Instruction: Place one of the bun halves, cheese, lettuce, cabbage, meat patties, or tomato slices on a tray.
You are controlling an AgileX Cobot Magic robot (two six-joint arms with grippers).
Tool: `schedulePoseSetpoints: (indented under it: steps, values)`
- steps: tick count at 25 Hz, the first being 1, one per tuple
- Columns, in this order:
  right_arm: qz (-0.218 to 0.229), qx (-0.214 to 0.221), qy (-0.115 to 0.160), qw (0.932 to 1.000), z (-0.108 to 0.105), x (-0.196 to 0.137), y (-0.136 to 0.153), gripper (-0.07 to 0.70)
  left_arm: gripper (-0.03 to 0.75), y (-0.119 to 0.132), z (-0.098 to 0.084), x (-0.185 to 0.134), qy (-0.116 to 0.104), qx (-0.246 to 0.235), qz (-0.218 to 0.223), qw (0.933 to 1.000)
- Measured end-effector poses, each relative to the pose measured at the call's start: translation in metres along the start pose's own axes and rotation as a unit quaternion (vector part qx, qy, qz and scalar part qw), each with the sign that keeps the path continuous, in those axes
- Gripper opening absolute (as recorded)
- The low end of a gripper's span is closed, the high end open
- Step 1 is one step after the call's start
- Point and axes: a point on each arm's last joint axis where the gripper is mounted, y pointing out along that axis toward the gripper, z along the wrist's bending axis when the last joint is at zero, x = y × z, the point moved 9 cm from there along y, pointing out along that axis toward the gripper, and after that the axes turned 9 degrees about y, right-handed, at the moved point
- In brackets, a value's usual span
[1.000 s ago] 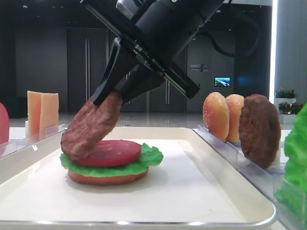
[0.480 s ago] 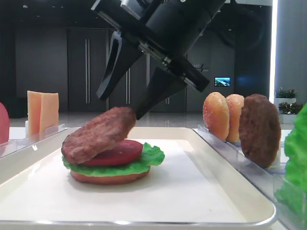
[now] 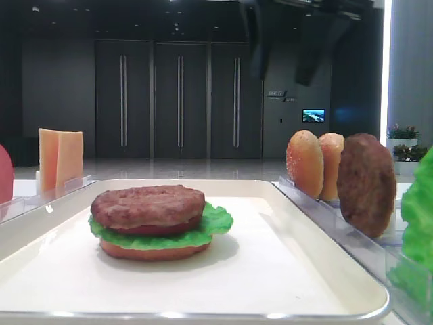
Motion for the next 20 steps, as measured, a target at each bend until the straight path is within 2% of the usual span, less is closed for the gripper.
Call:
schedulePoseSetpoints:
  steps: [1,3,4,6,8,10,12,14,16,20]
  values:
    - [0.003,-0.01,0.014,0.9998,-0.015,0.003,0.0,0.399,0.15,0.0,0.0,0.0,0.0,0.0,0.0,1.0]
    - [0.007,-0.037,0.055,0.9978,-0.059,0.01,-0.003,0.399,0.15,0.0,0.0,0.0,0.0,0.0,0.0,1.0]
    - [0.008,-0.059,0.084,0.9947,-0.092,0.014,-0.005,0.399,0.15,0.0,0.0,0.0,0.0,0.0,0.0,1.0]
    - [0.01,-0.096,0.146,0.9845,-0.161,0.015,-0.014,0.399,0.15,0.0,0.0,0.0,0.0,0.0,0.0,1.0]
    - [0.016,-0.119,0.197,0.9729,-0.214,0.007,-0.023,0.4,0.15,0.0,0.0,0.0,0.0,0.0,0.0,1.0]
    - [0.018,-0.132,0.233,0.9633,-0.247,-0.001,-0.03,0.4,0.15,0.0,0.0,0.0,0.0,0.0,0.0,1.0]
    - [0.017,-0.147,0.245,0.9582,-0.266,-0.007,-0.036,0.4,0.15,0.0,0.0,0.0,0.0,0.0,0.0,1.0]
    - [0.015,-0.158,0.245,0.9565,-0.274,-0.016,-0.045,0.4,0.15,0.0,0.0,0.0,0.0,0.0,0.0,1.0]
    - [0.016,-0.16,0.249,0.955,-0.271,-0.036,-0.055,0.4,0.15,0.0,0.0,0.0,0.0,0.0,0.0,1.0]
    - [0.041,-0.155,0.248,0.9552,-0.244,-0.114,-0.071,0.401,0.15,0.0,0.0,0.0,0.0,0.0,0.0,1.0]
